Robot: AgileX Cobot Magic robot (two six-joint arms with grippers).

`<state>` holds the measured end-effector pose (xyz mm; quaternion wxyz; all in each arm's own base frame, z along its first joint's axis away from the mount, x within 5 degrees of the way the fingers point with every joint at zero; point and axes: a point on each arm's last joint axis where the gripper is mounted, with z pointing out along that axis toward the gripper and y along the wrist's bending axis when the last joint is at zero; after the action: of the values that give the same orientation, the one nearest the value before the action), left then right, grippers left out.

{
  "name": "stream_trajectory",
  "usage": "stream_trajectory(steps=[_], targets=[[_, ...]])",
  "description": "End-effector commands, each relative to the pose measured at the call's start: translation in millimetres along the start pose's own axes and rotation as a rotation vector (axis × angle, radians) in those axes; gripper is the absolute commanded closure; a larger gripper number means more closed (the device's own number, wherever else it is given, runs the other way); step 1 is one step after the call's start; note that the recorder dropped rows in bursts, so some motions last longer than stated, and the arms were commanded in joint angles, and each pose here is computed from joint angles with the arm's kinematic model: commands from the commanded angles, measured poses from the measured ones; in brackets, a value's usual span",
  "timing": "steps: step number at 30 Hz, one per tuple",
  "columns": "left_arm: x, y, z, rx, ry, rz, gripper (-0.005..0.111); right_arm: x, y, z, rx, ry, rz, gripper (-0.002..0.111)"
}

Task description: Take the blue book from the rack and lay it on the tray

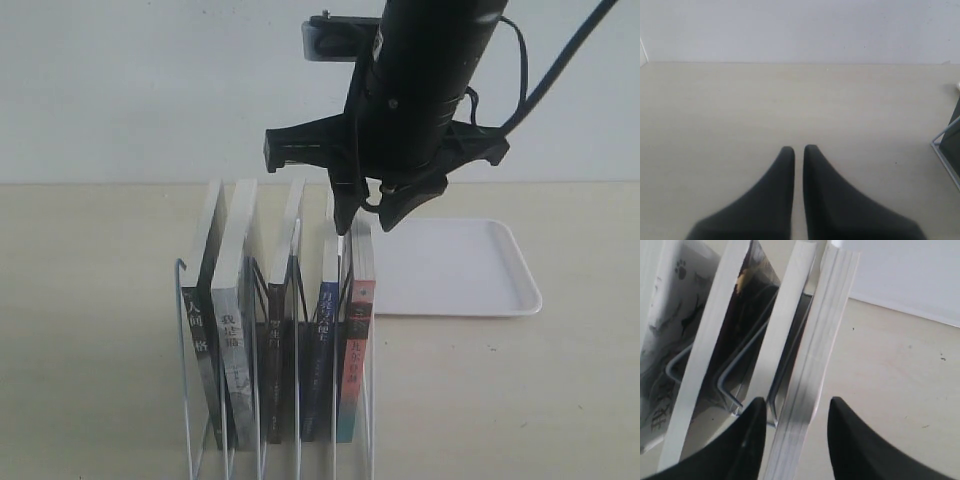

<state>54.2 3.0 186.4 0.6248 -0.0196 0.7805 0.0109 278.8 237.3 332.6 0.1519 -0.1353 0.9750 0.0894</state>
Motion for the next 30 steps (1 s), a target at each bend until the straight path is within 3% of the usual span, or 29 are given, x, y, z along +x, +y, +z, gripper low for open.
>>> stream_trajectory(steps=[1,25,26,29,30], targets=[[1,-0.4,0,0.007,-0.002,0.006,0.101,-1,-1,0,0.017,-0.007,0.001,0.069],[1,-0.4,0,0.007,-0.002,0.006,0.101,-4,0,28,0.047,0.054,0.045,0.071],[1,-0.4,0,0.007,-0.002,0.006,0.101,-4,0,29,0.047,0.054,0.045,0.074],[1,-0.4,0,0.007,-0.002,0.006,0.101,-4,0,29,0.047,0.054,0.042,0.108],[1,-0.4,0,0.007,-0.002,0.006,0.101,-4,0,29,0.047,0.054,0.042,0.108]])
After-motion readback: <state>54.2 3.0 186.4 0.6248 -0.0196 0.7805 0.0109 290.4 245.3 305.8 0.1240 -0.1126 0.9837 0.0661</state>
